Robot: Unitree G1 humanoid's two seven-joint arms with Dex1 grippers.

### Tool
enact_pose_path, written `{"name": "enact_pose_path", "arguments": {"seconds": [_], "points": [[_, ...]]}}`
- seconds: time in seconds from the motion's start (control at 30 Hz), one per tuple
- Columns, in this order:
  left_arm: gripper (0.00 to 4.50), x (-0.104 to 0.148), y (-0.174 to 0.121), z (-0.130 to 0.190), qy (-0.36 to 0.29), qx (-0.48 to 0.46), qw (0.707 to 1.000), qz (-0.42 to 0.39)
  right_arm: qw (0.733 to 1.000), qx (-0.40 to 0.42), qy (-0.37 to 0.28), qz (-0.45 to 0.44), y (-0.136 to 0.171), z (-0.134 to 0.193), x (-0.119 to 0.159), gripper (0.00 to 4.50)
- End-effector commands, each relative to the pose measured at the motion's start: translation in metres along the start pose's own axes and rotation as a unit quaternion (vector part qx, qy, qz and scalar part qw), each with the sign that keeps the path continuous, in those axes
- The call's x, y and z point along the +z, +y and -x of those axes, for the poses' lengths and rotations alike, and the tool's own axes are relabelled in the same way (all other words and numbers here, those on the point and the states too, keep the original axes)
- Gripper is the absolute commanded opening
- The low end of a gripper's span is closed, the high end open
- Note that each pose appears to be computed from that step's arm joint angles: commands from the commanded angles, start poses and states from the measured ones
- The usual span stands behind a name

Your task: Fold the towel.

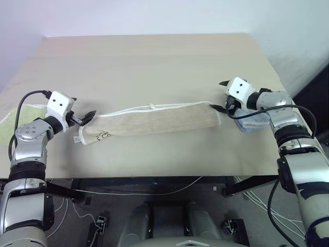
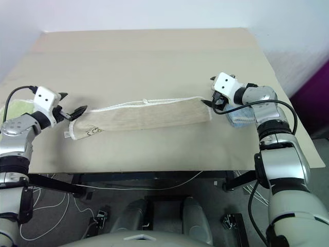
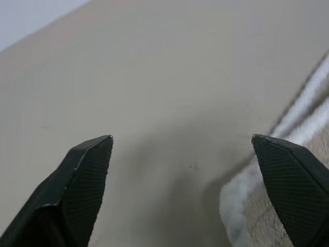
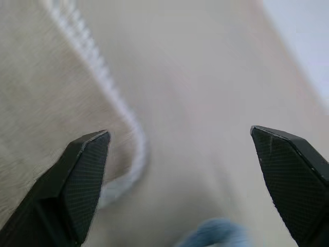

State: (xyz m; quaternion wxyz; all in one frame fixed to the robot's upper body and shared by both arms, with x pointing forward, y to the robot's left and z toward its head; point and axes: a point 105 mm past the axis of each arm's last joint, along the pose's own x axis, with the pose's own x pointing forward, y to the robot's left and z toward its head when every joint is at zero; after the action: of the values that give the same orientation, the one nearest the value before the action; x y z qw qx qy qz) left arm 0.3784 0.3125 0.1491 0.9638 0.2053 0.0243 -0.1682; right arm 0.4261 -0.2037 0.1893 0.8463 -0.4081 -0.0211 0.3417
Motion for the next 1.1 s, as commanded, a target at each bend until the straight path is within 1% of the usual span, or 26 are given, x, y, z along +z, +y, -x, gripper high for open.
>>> {"name": "enact_pose_path", "arguments": {"seconds": [0.03,0.1,0.17,0.27,0.33,0.43,0.47,0.5,0.53,0.63,0.77,0.87,1.03,1.1], "points": [[4.5,0.015,0.016,0.013,-0.031,0.031,0.999,0.006,0.996,-0.051,-0.068,-0.034,-0.02,0.018,0.026,4.48],[4.5,0.017,0.021,0.022,-0.04,0.042,0.998,0.015,0.984,-0.043,-0.108,-0.133,-0.005,0.026,0.035,4.48],[4.5,0.02,0.021,0.027,-0.045,0.044,0.998,0.017,0.971,-0.025,-0.126,-0.202,0.01,0.033,0.043,4.48],[4.5,0.034,0.01,0.041,-0.082,0.012,0.996,0.029,0.936,0.005,-0.125,-0.329,0.051,0.044,0.048,4.48],[4.5,0.038,0.002,0.047,-0.086,-0.008,0.996,0.032,0.914,0.011,-0.118,-0.389,0.065,0.048,0.05,4.48],[4.5,0.04,-0.03,0.06,-0.084,-0.095,0.991,0.031,0.837,0.019,-0.101,-0.538,0.094,0.051,0.045,4.48],[4.5,0.041,-0.04,0.063,-0.082,-0.12,0.989,0.028,0.811,0.013,-0.092,-0.578,0.1,0.051,0.041,4.48],[4.5,0.041,-0.045,0.064,-0.08,-0.134,0.987,0.024,0.79,0.004,-0.084,-0.607,0.102,0.052,0.038,4.48],[4.5,0.041,-0.049,0.065,-0.078,-0.143,0.986,0.022,0.774,-0.002,-0.081,-0.628,0.103,0.052,0.036,4.48],[4.5,0.044,-0.067,0.062,-0.075,-0.186,0.98,0.013,0.711,-0.012,-0.085,-0.698,0.107,0.052,0.034,4.48],[4.5,0.044,-0.091,0.059,-0.07,-0.237,0.969,-0.011,0.643,-0.041,-0.058,-0.762,0.114,0.047,0.022,4.48],[4.5,0.044,-0.1,0.056,-0.074,-0.249,0.966,-0.014,0.599,-0.072,-0.037,-0.797,0.116,0.044,0.009,4.48],[4.5,0.049,-0.112,0.055,-0.087,-0.266,0.96,0.003,0.552,-0.102,-0.028,-0.827,0.112,0.038,0.0,4.48],[4.5,0.049,-0.12,0.056,-0.089,-0.282,0.955,0.009,0.539,-0.113,-0.023,-0.834,0.11,0.034,-0.005,4.48]]}}
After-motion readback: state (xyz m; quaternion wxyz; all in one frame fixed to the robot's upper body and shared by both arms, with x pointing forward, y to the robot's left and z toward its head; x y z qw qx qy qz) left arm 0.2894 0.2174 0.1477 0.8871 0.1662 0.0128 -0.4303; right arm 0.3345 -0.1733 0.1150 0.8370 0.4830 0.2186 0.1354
